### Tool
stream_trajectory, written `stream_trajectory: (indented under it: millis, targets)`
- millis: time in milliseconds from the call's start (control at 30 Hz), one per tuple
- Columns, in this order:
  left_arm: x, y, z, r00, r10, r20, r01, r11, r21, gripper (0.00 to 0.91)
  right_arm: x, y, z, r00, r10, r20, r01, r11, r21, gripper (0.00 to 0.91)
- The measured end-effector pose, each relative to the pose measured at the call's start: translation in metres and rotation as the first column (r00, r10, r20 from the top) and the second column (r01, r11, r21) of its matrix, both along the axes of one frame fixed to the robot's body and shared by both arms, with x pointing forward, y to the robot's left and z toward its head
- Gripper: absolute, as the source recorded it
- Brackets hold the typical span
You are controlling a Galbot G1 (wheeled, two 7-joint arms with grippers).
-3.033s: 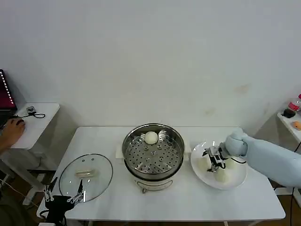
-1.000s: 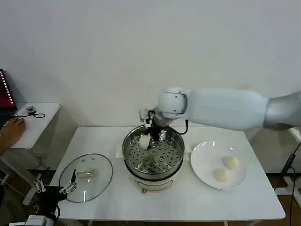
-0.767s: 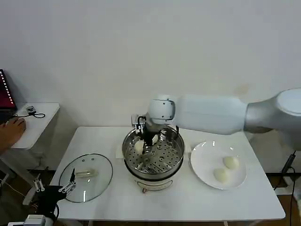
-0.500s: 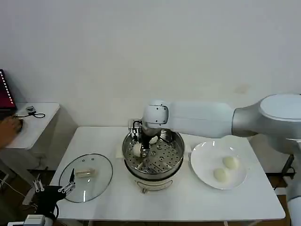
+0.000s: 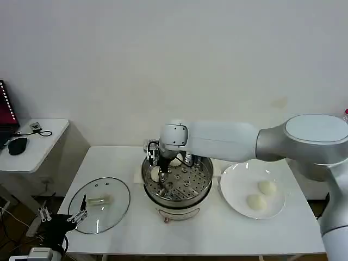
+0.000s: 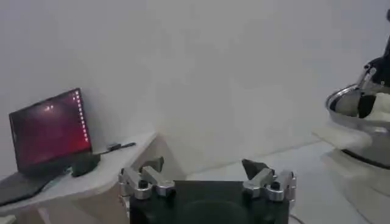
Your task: Take steamed baozi put them in steamer then cover it.
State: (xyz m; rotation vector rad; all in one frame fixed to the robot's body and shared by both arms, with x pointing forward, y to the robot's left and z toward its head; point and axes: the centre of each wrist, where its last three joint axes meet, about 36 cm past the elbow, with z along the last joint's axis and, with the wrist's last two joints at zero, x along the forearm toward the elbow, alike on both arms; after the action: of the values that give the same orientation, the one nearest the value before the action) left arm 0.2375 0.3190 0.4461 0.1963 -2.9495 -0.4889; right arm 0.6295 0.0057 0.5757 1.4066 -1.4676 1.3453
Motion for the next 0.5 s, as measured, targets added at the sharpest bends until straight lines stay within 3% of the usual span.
stream_trajectory:
  millis: [233, 500]
  targets:
    - [0.000, -0.002, 0.001, 1.000, -0.004, 0.003, 0.004, 1.000, -0.003, 0.907, 0.003, -0.007, 0.014, 1.000, -0.001, 0.015, 0.001, 1.000, 0.003, 0.907]
    - [0.002, -0.004, 0.001, 1.000, -0.016, 0.003, 0.016, 1.000, -0.007, 0.907, -0.001, -0.028, 0.064, 0.998, -0.003, 0.070, 0.000, 0.999, 0.043, 0.907]
